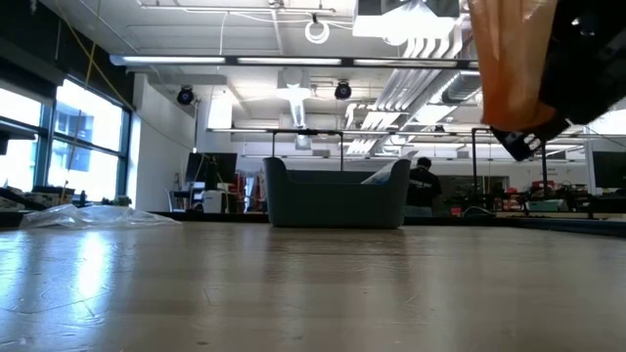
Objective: Roll bandage
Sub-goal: Roll the orange bandage
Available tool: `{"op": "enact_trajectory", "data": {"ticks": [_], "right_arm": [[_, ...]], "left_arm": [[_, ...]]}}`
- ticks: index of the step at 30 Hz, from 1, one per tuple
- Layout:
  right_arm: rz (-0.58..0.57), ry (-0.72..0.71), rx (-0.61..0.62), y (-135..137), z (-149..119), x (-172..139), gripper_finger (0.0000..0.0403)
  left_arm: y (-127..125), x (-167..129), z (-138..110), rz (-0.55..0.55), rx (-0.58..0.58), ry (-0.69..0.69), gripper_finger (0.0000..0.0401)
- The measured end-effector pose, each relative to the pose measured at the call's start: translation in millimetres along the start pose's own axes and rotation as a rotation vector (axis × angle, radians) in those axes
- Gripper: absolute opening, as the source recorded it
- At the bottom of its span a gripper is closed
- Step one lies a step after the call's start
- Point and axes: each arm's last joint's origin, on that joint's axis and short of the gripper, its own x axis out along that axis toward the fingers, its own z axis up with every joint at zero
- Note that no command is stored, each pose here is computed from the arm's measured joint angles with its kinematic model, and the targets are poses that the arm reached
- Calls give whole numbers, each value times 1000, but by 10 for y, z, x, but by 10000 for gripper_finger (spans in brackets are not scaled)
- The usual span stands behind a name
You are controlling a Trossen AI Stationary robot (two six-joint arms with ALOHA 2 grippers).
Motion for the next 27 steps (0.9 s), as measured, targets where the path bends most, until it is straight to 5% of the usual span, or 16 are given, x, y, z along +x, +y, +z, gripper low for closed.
{"op": "enact_trajectory", "data": {"ticks": [6, 15, 20, 27], "right_arm": [[77, -72, -16, 90, -74, 144, 0], [89, -200, -79, 309, 539, 285, 0], [14, -127, -33, 280, 763, 299, 3], [93, -140, -10, 380, 1063, 271, 75]], "left_arm": [[39, 3, -58, -60, -47, 30, 5], [53, 26, -248, -153, -209, 140, 5], [28, 18, -266, -167, -209, 166, 5], [-16, -1, -338, -199, -263, 248, 5]]}}
